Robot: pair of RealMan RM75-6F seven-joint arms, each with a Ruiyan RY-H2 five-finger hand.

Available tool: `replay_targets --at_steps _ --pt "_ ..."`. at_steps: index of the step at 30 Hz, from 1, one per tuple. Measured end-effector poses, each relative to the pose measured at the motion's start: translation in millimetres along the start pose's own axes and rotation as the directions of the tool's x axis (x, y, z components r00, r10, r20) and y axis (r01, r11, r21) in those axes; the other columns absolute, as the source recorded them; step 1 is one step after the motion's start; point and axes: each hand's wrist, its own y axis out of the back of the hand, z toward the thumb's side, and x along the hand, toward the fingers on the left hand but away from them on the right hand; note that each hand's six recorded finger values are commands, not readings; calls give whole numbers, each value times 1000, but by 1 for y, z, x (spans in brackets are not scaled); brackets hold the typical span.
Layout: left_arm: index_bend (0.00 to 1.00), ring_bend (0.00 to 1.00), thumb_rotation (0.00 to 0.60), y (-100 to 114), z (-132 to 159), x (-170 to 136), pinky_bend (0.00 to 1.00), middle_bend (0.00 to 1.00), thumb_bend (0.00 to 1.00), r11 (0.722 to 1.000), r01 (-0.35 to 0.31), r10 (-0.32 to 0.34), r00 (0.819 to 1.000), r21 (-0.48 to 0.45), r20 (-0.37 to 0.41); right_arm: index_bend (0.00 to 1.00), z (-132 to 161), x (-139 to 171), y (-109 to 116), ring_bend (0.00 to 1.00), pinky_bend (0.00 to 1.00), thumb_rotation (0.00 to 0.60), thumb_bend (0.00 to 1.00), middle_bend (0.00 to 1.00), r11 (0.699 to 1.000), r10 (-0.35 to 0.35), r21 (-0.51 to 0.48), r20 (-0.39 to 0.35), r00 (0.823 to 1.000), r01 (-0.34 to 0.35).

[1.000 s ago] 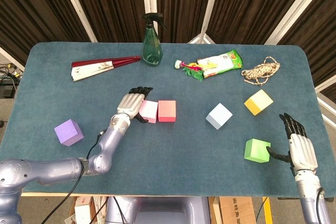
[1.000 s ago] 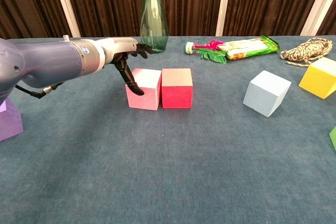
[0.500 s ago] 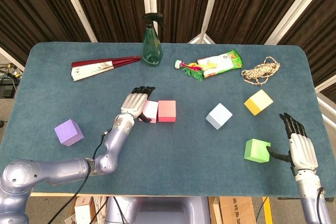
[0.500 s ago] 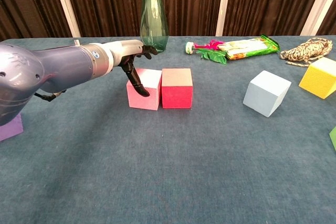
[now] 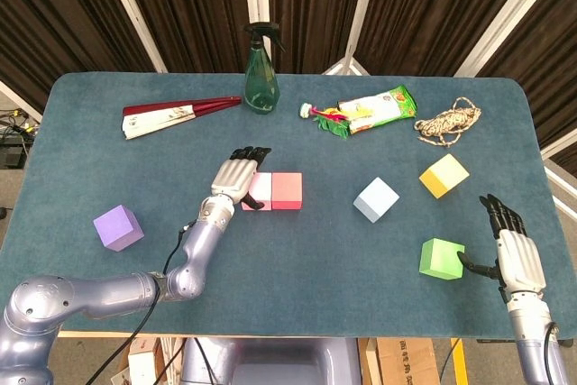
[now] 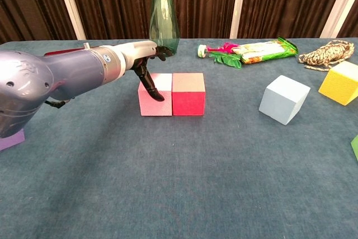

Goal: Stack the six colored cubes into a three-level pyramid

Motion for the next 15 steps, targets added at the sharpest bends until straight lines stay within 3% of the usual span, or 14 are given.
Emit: replay_targets --at_steps 15 --pt "0 0 600 -4 -11 -4 0 51 124 1000 28 -28 999 -2 -16 0 0 0 0 0 0 600 267 0 1000 1 1 0 1000 -1"
